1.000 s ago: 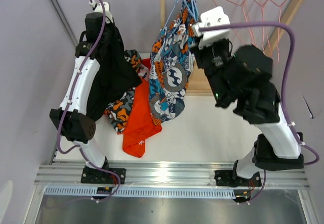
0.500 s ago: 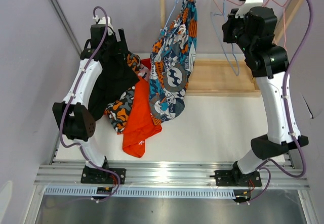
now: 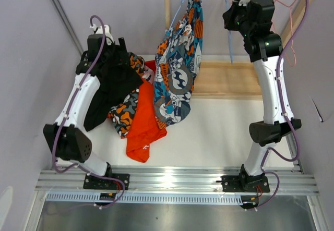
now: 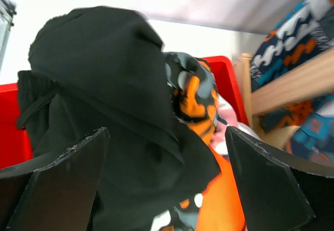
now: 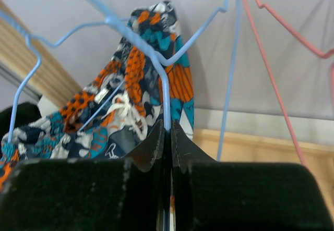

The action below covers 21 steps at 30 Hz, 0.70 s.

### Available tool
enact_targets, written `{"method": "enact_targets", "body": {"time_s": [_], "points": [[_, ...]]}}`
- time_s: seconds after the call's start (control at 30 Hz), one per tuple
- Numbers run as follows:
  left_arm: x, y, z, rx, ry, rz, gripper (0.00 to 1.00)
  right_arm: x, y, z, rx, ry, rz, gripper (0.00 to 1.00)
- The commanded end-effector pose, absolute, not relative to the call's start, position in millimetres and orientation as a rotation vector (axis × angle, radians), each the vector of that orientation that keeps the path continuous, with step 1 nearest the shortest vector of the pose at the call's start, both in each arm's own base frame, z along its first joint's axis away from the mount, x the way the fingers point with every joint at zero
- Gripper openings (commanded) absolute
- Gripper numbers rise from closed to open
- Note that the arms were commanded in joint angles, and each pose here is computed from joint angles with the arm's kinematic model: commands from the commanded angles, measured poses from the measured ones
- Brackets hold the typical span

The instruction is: Remove the shorts from the hanger

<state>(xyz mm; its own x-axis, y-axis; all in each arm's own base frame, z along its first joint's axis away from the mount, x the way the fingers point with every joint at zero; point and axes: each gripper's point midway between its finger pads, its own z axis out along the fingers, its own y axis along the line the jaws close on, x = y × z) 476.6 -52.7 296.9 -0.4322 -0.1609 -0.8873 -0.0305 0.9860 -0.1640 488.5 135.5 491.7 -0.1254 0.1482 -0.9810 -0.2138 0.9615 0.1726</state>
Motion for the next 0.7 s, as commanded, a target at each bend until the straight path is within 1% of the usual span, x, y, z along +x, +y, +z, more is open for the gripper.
{"method": "enact_targets", "body": {"time_s": [0.0,0.1,0.23,0.37,0.5,0.67], "points": [[455,-61,354,-0.124,1.856,-0.166,0.99,491,118,543,0.034,1.499,0.341,0.00],[446,-62,354,-0.140,1.872,-0.188,0.99,499,110,540,0.063,1.493,0.334,0.00],[435,-61,332,-0.168,1.912,-0.196,0.99,508,99,536,0.105,1.494,0.339,0.00],[433,-59,318,-0.189,1.948,-0.184,0.99,515,98,519,0.110,1.538,0.333,0.00],[427,-63,333,-0.190,1.926,-0.221,0.99,519,92,498,0.127,1.590,0.313,0.00],[410,-64,358,-0.176,1.868,-0.246,0.99,517,85,488,0.152,1.615,0.310,0.00]]}}
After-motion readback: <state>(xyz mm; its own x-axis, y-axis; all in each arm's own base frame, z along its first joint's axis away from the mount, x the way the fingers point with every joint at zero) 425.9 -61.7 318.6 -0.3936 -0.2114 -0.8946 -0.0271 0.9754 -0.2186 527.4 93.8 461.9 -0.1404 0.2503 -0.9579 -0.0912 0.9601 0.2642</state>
